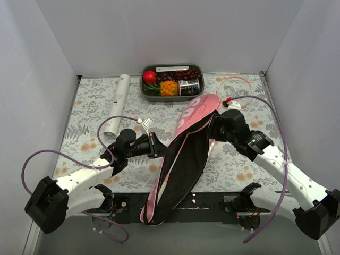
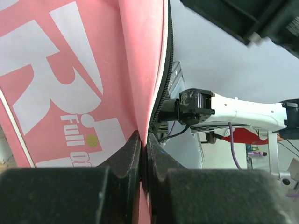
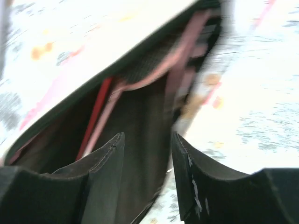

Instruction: Pack up the badminton gear

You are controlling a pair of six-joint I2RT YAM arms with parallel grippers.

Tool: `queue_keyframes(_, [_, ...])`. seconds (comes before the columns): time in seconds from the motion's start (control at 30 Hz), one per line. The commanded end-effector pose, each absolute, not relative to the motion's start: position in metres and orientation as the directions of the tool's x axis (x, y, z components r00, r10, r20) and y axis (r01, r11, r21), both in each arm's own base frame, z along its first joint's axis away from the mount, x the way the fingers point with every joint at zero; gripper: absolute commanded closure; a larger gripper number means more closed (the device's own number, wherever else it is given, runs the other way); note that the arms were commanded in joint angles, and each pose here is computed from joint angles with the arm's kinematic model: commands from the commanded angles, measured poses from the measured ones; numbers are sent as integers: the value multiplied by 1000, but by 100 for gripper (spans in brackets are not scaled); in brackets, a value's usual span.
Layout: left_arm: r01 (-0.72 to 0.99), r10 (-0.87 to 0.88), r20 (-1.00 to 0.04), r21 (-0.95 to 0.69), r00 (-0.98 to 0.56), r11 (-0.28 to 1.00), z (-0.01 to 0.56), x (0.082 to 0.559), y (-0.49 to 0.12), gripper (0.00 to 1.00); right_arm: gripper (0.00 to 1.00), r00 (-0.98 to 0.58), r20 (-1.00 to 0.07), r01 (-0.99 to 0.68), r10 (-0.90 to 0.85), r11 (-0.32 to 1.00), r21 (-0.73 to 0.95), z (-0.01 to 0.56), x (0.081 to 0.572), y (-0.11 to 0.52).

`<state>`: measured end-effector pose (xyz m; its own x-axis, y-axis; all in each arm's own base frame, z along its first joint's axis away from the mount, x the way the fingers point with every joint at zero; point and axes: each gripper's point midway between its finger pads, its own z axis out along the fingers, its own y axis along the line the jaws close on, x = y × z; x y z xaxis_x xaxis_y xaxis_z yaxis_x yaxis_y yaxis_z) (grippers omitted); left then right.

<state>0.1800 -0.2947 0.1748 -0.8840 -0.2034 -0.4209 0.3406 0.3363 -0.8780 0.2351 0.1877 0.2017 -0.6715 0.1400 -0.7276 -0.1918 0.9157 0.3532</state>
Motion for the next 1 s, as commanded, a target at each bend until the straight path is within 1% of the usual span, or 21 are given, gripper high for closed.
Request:
queue_keyframes(0.0, [369,-277,-459,-872,-844,322,193,174,-279,100,48,-604,-754,143,258,966,217,173,268,104])
queue_keyframes(0.1, [356,-283,-453,-873,-846,332,190,167,-272,100,48,-574,-748,262,334,940,218,159,286,77])
queue_keyframes(0.2, [359,-296,-458,-872,-839,333,193,161,-265,100,48,-582,-719,339,380,917,209,135,298,58])
queue_keyframes(0.33, [360,-314,-453,-879,-834,313,200,153,-259,100,48,-590,-701,345,400,910,229,112,324,57])
queue_keyframes(0.37, [375,-320,-462,-877,-827,299,206,151,-257,100,48,-618,-682,340,390,915,215,99,328,59])
queue_keyframes(0.47, [382,-325,-466,-877,-823,291,210,149,-256,100,48,-633,-673,331,382,920,211,80,345,63])
queue_keyframes(0.77, [390,-307,-472,-873,-826,293,208,148,-257,100,48,-664,-642,342,384,919,196,42,384,73])
queue_keyframes(0.9, [390,-301,-474,-871,-828,298,205,148,-257,100,49,-671,-640,335,376,923,191,44,398,76])
queue_keyframes(0.97, [388,-302,-469,-874,-830,292,204,147,-257,100,49,-685,-633,328,361,928,174,48,397,75])
